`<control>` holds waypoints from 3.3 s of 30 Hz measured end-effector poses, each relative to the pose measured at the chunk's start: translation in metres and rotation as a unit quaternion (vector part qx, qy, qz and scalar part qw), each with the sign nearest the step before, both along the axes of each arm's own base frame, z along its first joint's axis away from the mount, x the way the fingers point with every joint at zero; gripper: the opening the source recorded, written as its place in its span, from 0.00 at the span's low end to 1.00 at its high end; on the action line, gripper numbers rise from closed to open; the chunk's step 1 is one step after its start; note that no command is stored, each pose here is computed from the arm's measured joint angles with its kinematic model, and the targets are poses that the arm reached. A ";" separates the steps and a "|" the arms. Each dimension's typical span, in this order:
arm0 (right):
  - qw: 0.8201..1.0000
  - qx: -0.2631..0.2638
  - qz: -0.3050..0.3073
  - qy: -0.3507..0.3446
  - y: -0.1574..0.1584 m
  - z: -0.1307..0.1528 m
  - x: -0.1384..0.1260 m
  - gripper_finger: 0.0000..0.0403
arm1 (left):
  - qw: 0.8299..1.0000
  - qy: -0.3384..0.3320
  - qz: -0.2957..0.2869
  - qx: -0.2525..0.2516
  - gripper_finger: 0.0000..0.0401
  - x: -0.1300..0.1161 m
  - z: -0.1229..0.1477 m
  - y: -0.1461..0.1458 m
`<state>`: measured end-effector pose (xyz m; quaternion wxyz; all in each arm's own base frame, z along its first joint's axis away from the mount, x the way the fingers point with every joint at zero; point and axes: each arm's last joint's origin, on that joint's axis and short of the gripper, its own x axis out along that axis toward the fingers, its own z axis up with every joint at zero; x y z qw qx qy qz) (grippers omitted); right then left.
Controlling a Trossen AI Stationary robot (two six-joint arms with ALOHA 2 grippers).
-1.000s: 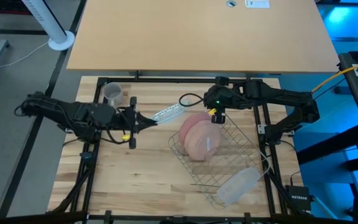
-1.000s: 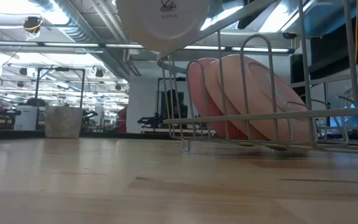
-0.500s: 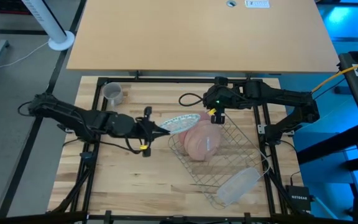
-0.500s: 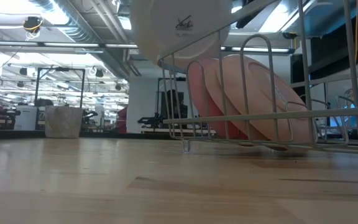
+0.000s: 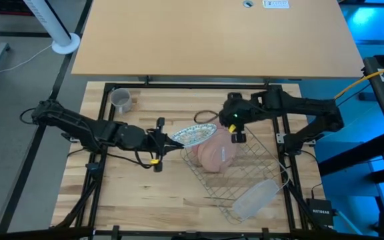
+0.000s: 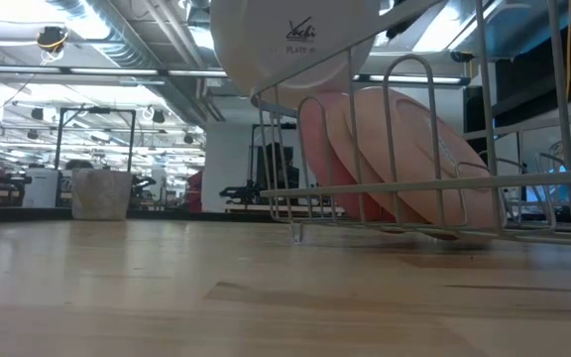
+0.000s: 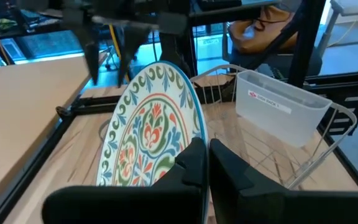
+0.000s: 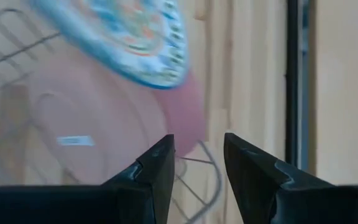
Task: Sort dishes
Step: Put the white plate into the dish rack
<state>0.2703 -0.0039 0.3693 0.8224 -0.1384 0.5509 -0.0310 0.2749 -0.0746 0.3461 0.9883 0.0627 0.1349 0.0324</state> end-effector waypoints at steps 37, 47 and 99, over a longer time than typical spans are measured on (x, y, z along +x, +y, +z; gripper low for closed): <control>0.994 -0.009 0.084 -0.070 0.029 0.008 0.009 0.35 | 0.999 0.044 -0.002 0.016 0.00 0.018 -0.024 -0.006; 0.990 0.046 0.111 -0.068 0.041 0.000 0.020 0.35 | 0.999 0.047 -0.002 0.023 0.00 0.020 -0.025 -0.005; 0.989 -0.071 0.125 -0.014 0.065 -0.051 0.068 0.04 | 0.997 0.026 0.011 0.078 0.00 0.010 -0.009 -0.001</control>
